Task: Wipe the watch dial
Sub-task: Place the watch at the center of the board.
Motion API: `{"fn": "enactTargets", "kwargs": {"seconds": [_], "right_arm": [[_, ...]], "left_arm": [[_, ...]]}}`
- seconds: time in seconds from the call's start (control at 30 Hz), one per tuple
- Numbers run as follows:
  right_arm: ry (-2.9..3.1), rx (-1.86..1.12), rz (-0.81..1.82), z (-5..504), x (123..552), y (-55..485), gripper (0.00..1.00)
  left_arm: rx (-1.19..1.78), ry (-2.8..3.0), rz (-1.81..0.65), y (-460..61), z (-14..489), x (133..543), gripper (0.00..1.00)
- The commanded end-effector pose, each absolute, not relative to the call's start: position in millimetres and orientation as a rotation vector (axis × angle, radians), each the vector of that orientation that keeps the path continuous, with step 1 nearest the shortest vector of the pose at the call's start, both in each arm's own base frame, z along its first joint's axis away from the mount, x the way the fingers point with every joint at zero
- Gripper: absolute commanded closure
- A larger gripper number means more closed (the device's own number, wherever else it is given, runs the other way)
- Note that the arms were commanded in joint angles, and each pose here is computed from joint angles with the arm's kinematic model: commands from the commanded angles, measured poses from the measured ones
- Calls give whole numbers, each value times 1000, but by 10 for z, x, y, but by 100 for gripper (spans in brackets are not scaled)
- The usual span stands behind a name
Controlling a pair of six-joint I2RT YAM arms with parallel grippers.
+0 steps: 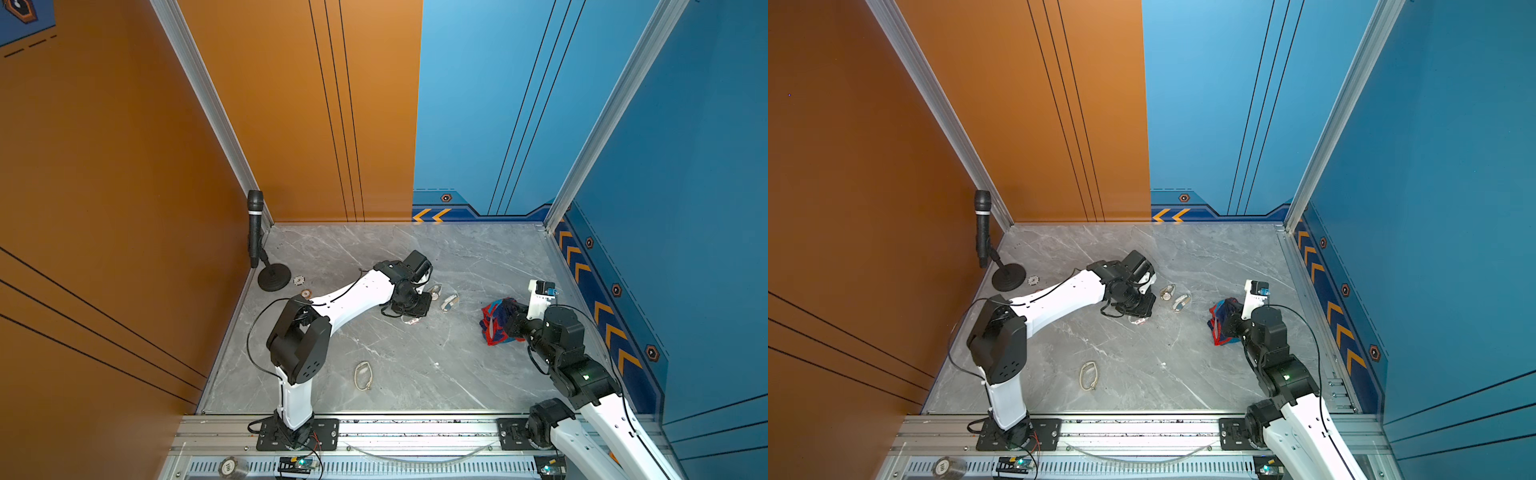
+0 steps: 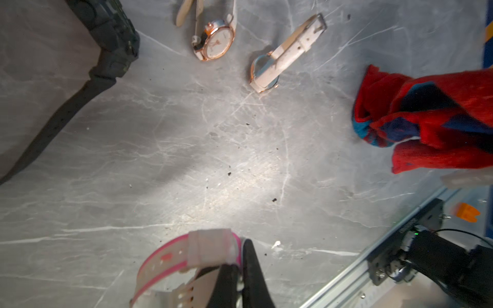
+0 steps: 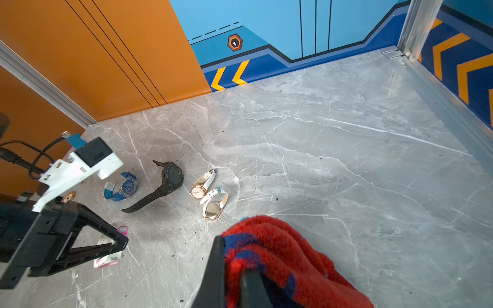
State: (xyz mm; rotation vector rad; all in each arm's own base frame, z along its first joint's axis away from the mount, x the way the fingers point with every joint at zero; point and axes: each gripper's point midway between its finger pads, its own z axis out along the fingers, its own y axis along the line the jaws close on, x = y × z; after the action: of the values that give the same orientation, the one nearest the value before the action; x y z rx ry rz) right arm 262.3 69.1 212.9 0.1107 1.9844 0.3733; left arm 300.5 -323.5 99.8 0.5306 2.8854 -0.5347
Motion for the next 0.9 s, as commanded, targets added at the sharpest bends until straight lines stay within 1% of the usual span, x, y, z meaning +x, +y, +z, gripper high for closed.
{"fn": "enactTargets", "kwargs": {"seconds": [0.0, 0.27, 0.33, 0.4, 0.6, 0.8, 0.87], "right_arm": [[1927, 101, 441, 2305, 2663, 785, 100], [1925, 107, 432, 2284, 2650, 767, 100], [1923, 109, 429, 2283, 2650, 760, 100], [1922, 107, 431, 2281, 2649, 764, 100], [1920, 109, 430, 2283, 2640, 758, 100], [1917, 108, 433, 2288, 2623, 755, 100], [1919, 108, 436, 2281, 2618, 759, 100]], "left_arm": [[633, 2930, -428, -3165, 865, 3048, 100], [679, 2955, -383, -3357, 672, 3287, 100], [680, 2962, -387, -3391, 631, 3325, 97], [679, 2965, -394, -3419, 590, 3362, 92], [669, 2976, -407, -3459, 512, 3421, 88], [669, 2960, -443, -3520, 577, 3436, 73], [669, 2953, -457, -3538, 625, 3430, 65]]}}
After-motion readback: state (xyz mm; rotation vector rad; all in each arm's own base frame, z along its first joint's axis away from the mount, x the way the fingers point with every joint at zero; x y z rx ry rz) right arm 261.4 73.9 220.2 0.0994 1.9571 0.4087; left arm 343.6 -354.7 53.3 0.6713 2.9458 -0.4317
